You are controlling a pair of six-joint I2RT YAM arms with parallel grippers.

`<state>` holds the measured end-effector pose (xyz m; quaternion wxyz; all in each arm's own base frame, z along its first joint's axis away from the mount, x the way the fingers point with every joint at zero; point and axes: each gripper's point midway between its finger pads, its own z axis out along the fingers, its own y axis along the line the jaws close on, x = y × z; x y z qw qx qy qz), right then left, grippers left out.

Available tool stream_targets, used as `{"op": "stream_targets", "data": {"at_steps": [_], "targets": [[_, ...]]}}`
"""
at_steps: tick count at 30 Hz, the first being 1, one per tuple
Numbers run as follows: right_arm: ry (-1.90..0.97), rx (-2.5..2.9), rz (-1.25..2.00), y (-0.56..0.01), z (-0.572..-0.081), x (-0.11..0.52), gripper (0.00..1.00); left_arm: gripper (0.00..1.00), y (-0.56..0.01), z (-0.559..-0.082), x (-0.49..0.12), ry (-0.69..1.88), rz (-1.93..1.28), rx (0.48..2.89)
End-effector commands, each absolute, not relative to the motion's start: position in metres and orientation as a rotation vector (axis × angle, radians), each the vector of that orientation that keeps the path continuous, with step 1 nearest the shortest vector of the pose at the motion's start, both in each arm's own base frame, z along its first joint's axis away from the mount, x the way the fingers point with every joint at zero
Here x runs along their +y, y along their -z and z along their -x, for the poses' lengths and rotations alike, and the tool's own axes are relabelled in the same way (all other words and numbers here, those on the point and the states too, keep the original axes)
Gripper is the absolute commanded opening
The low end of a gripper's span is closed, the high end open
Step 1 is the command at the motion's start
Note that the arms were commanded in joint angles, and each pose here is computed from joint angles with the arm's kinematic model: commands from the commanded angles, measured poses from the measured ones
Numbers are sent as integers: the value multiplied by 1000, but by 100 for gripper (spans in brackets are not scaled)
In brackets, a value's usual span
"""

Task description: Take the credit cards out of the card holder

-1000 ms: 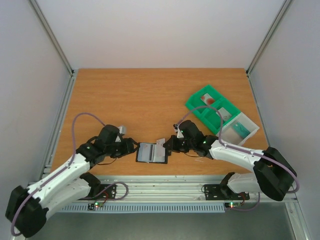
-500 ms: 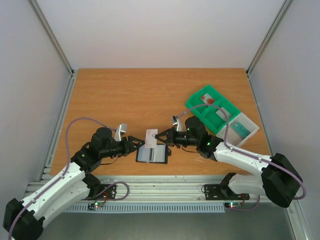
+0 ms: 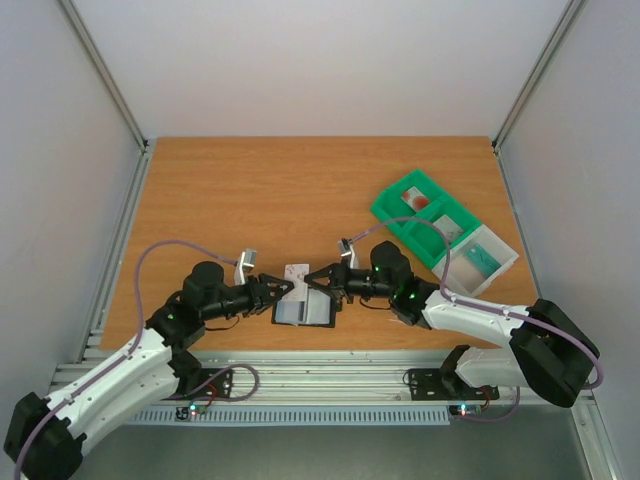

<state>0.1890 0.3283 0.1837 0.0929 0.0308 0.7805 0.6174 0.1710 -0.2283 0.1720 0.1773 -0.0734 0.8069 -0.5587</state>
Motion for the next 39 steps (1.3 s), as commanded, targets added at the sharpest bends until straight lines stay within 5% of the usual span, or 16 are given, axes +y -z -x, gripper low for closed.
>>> {"op": "stream_targets", "data": {"at_steps": [1, 6, 12, 17, 27, 39], "targets": [[-1894, 2246, -55, -200, -189, 338, 1, 44, -181, -173, -234, 1644, 201, 2215], [-1884, 2280, -12, -195, -184, 340, 2, 1, -192, -175, -234, 1672, 195, 2158], [-1606, 2400, 197, -193, -176, 316, 25, 1, -198, -168, -237, 1642, 69, 2176], [-1338, 2434, 503, -214, -160, 289, 34, 0, -196, -147, -240, 1630, -132, 2249], [-1362, 2471, 898, -252, -132, 295, 36, 0, -198, -113, -252, 1802, -383, 2256], [-1418, 2499, 938, -239, -134, 307, 35, 0, -222, -100, -253, 1894, -516, 2105]]}}
